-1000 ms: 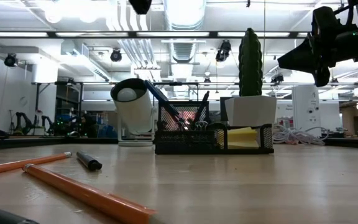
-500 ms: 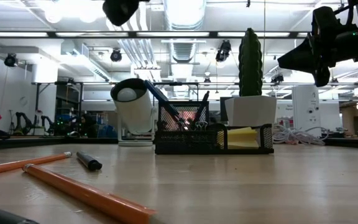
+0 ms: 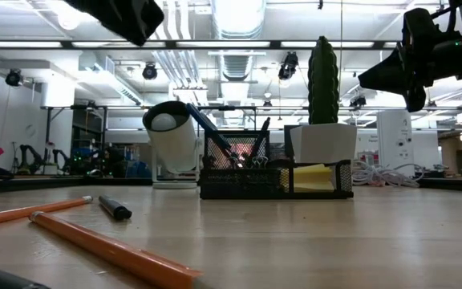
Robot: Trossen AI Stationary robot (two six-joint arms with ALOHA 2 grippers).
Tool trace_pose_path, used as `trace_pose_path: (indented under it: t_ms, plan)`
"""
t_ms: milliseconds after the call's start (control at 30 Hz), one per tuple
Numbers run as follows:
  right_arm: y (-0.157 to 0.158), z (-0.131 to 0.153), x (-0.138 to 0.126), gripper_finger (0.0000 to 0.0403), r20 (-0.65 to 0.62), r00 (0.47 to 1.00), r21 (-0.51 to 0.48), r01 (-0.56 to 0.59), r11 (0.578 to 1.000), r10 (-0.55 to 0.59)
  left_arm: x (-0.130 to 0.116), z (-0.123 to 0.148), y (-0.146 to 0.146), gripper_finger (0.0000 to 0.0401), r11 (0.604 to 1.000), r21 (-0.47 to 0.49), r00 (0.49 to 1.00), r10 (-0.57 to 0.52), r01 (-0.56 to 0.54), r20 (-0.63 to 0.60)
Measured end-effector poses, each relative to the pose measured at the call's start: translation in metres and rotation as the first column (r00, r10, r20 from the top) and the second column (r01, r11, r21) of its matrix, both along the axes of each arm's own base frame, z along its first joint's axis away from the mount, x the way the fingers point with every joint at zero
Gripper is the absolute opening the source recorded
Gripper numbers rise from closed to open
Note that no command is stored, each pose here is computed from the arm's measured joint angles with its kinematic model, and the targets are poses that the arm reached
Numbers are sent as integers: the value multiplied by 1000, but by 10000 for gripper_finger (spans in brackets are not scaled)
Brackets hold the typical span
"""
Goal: Pick and place office supplies into organizer
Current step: Put the top black pen into the black desk organizer
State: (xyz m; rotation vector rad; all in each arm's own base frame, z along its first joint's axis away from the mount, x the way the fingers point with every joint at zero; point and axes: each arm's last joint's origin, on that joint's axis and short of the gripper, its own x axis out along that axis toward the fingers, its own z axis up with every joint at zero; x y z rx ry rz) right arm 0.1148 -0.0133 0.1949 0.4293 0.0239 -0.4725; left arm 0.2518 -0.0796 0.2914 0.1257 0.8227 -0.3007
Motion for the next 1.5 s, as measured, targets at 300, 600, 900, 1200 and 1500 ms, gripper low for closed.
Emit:
trace_pose_path:
  t_ms: [300, 600, 900, 1200, 1500]
  plan:
    - [0, 0, 0, 54, 10, 1000, 28, 3, 1000, -3, 16, -41, -5, 144, 984, 125, 975, -98, 125, -200]
    - [0, 0, 0, 54, 9, 1000, 28, 3, 1000, -3, 34, -82, -12, 144, 946, 191, 924, -188, 262, -334]
    - [0, -1, 0, 54, 5, 1000, 28, 3, 1000, -3, 43, -104, -14, 144, 901, 234, 885, -258, 365, -388]
    - [0, -5, 0, 54, -27, 1000, 52, 9, 999, -7, 50, -119, -16, 144, 826, 277, 840, -364, 491, -402]
    - [0, -6, 0, 54, -34, 999, 51, 9, 999, -7, 55, -119, -14, 144, 835, 269, 854, -374, 480, -363]
